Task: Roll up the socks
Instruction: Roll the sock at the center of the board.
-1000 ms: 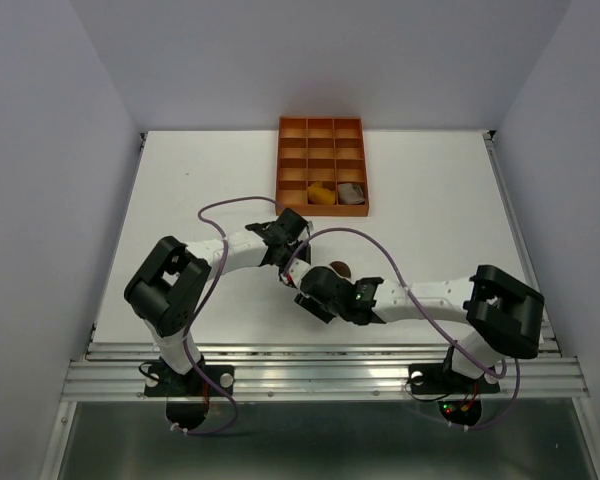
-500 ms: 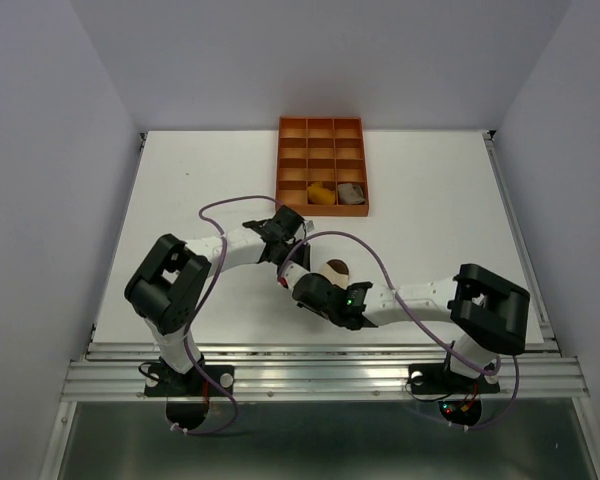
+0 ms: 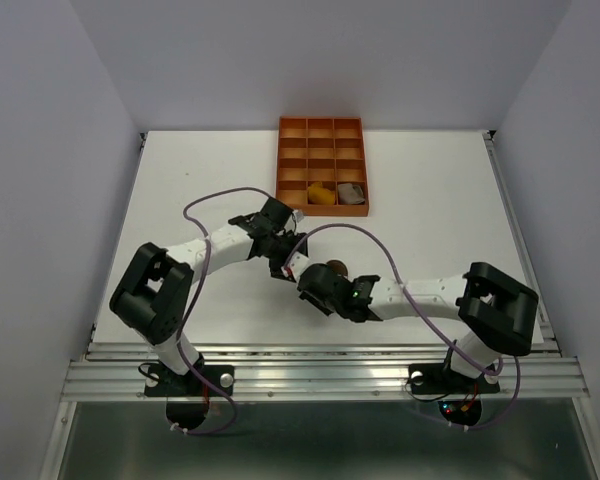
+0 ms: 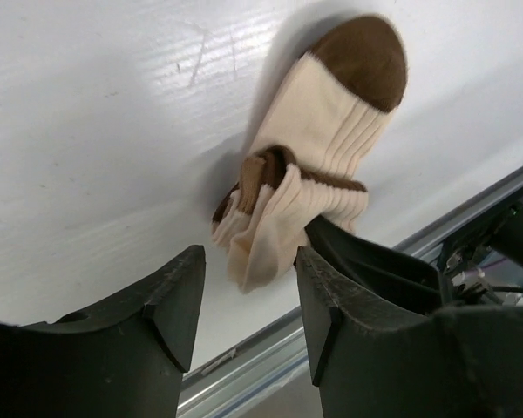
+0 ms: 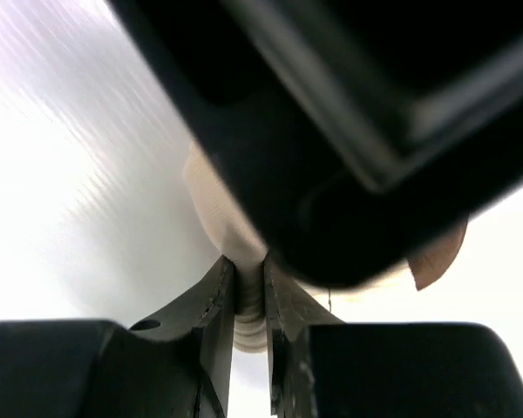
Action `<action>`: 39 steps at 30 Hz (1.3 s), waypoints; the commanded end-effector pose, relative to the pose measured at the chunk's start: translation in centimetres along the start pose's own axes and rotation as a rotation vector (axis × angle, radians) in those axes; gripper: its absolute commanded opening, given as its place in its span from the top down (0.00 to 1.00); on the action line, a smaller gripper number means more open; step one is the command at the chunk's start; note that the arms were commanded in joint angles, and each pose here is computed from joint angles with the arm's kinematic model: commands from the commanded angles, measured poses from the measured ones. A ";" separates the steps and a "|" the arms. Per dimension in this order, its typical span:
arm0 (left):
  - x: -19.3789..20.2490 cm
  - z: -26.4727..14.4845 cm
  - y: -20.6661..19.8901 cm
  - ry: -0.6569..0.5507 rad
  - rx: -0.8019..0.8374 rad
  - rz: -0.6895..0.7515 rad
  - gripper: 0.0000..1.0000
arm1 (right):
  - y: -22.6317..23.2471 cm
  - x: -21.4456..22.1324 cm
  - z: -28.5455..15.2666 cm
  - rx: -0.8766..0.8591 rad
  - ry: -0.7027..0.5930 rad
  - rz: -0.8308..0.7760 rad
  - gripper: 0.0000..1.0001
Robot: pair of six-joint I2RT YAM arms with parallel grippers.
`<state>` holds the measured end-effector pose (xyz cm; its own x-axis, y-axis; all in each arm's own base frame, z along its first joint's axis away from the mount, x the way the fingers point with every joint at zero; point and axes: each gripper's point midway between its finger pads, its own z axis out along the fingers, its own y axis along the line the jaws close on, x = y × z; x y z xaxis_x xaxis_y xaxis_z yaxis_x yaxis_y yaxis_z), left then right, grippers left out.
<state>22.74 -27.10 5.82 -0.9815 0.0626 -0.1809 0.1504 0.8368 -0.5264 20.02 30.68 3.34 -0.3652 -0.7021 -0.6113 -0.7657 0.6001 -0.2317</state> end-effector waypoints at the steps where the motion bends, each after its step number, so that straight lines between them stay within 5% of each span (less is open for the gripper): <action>1: -2.8 -2.7 -0.8 -0.131 -0.007 -0.002 0.43 | 2.0 2.1 -0.6 -0.152 0.078 0.107 0.99; 10: -4.1 -4.2 3.3 -0.218 -0.085 -0.099 0.43 | 1.8 -0.2 -1.7 -0.363 0.008 0.348 0.99; 22: -2.2 -4.7 4.6 -0.235 -0.072 -0.107 0.44 | 0.6 0.3 -0.7 -0.565 0.080 0.616 0.99; 30: -0.7 -6.1 0.7 -0.283 0.137 0.031 0.44 | -0.6 0.3 -0.4 -0.708 0.106 0.818 0.99; 39: 0.7 -3.5 -1.7 -0.226 0.190 0.083 0.44 | -2.3 2.1 1.3 -0.728 0.152 0.944 0.99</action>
<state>21.50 -24.79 9.54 -0.9223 -0.0437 -0.3839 0.2225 0.7522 -0.6203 21.86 29.64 4.14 -0.9398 -0.1922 -0.2825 -0.3417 0.5350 0.7727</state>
